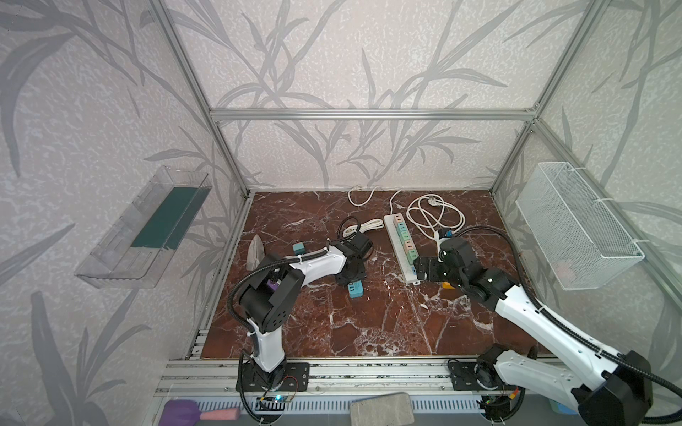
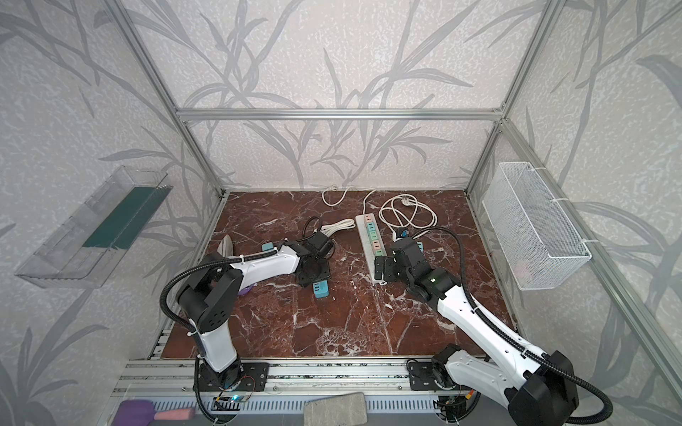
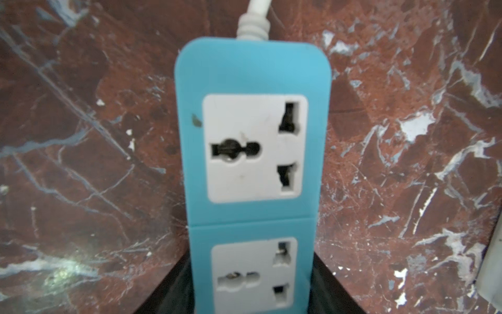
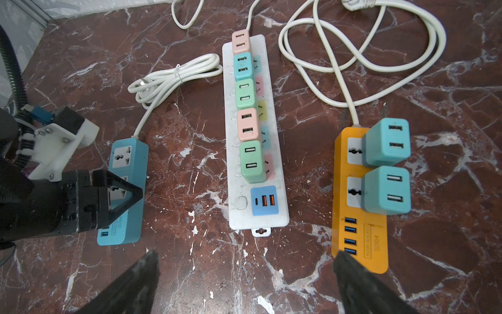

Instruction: Insert the plug

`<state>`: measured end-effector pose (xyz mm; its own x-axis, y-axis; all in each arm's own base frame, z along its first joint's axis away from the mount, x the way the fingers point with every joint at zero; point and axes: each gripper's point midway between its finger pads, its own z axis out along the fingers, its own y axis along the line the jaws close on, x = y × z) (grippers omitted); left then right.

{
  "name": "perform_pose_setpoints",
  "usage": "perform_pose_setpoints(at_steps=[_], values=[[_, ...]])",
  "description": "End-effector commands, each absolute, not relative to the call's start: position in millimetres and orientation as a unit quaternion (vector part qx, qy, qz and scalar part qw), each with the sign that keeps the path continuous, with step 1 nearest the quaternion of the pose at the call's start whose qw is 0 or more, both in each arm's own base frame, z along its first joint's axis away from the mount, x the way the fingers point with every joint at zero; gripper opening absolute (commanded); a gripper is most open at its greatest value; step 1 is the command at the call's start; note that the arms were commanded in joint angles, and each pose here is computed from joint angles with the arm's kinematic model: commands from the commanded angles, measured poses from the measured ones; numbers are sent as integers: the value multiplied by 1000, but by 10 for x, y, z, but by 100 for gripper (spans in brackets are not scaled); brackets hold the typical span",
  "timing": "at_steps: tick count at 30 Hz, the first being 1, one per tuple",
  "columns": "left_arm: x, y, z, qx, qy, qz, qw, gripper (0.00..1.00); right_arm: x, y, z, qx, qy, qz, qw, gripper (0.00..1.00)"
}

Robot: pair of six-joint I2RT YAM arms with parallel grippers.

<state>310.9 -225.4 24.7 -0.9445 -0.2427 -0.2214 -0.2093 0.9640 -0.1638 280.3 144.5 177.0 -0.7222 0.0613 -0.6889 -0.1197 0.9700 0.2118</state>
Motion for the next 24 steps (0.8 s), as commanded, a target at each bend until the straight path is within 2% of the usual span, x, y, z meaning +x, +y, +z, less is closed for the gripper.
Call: perform_pose_setpoints(at_steps=[1,2,4,8,12,16,18,19,22,24], values=[[3128,-2278,336,-95,985,-70,123,71,2757,1415,1862,-17,919,125,374,99],[3112,-2244,377,-86,987,-62,120,80,2757,1410,1882,-17,919,124,374,99],[3101,-2214,503,-60,989,-52,124,85,2753,1414,1910,-21,919,124,374,99],[3056,-2150,826,-25,988,-53,140,87,2755,1427,1905,-28,919,124,373,99],[3020,-2190,1196,-22,978,-105,181,87,2773,1434,1865,-28,919,122,373,99],[3098,-2149,1596,-6,953,-142,267,87,2806,1470,1795,-32,923,121,365,99],[3188,-1972,1763,-11,941,-125,314,93,2816,1496,1737,-38,925,120,357,100],[3251,-1850,1839,-19,936,-110,334,97,2817,1532,1709,-46,926,125,354,98],[3486,-1420,1962,-66,926,-72,365,99,2804,1616,1645,-49,928,144,339,79],[3662,-1141,1911,-111,925,-67,357,99,2789,1704,1636,-57,928,165,330,76]])
